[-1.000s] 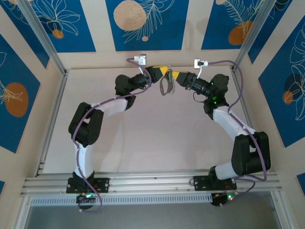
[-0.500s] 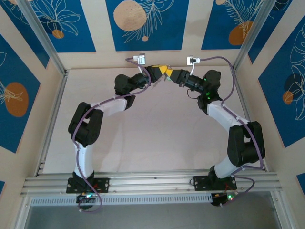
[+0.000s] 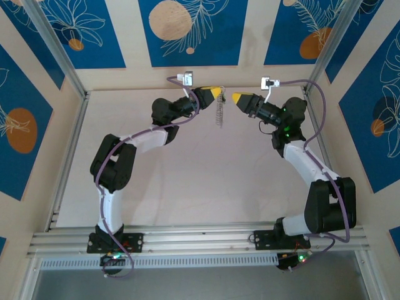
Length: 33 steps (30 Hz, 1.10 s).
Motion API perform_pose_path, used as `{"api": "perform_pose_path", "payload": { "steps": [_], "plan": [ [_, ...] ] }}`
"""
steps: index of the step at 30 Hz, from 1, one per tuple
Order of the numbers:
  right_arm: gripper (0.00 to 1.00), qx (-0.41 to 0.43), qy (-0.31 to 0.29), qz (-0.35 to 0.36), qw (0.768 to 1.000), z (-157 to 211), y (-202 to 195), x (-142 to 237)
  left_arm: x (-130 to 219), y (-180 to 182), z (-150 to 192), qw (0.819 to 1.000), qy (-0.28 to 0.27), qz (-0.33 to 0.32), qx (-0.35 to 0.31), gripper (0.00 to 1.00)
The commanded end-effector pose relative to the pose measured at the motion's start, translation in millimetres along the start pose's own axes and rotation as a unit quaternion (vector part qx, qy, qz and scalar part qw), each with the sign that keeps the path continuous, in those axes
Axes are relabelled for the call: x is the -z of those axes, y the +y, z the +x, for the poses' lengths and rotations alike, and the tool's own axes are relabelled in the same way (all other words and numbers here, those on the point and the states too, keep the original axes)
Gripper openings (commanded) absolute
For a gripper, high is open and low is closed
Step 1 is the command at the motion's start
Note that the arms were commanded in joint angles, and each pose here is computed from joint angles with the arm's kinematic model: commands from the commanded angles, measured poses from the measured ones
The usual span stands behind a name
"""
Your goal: Put the keys on the keyring
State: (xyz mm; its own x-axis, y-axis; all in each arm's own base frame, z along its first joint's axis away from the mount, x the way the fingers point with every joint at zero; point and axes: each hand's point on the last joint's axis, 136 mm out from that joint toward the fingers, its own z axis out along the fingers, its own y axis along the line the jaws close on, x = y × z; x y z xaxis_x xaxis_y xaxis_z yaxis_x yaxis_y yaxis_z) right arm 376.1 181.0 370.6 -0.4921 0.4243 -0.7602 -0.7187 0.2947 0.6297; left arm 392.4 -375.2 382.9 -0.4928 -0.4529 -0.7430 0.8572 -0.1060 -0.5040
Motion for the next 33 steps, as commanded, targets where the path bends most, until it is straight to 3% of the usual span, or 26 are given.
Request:
{"api": "perform_pose_path", "payload": {
  "steps": [1, 28, 31, 33],
  "plan": [
    [0.35, 0.016, -0.005, -0.004, 1.000, -12.8, 4.7, -7.1, -8.5, -34.1, -18.0, 0.997, -0.016, 0.049, -0.052, 0.00],
    [0.37, 0.029, 0.017, -0.030, 0.999, -14.4, 8.6, -39.6, -11.5, -34.0, -15.1, 0.997, -0.012, 0.054, -0.048, 0.00],
    [0.28, 0.028, 0.022, -0.030, 0.999, -11.9, 8.4, -39.9, -11.4, -34.7, -16.3, 0.997, -0.013, 0.054, -0.048, 0.00],
    [0.16, 0.029, 0.024, -0.029, 0.999, -10.4, 8.2, -39.5, -11.5, -34.7, -16.1, 0.997, -0.013, 0.054, -0.048, 0.00]
  ]
}}
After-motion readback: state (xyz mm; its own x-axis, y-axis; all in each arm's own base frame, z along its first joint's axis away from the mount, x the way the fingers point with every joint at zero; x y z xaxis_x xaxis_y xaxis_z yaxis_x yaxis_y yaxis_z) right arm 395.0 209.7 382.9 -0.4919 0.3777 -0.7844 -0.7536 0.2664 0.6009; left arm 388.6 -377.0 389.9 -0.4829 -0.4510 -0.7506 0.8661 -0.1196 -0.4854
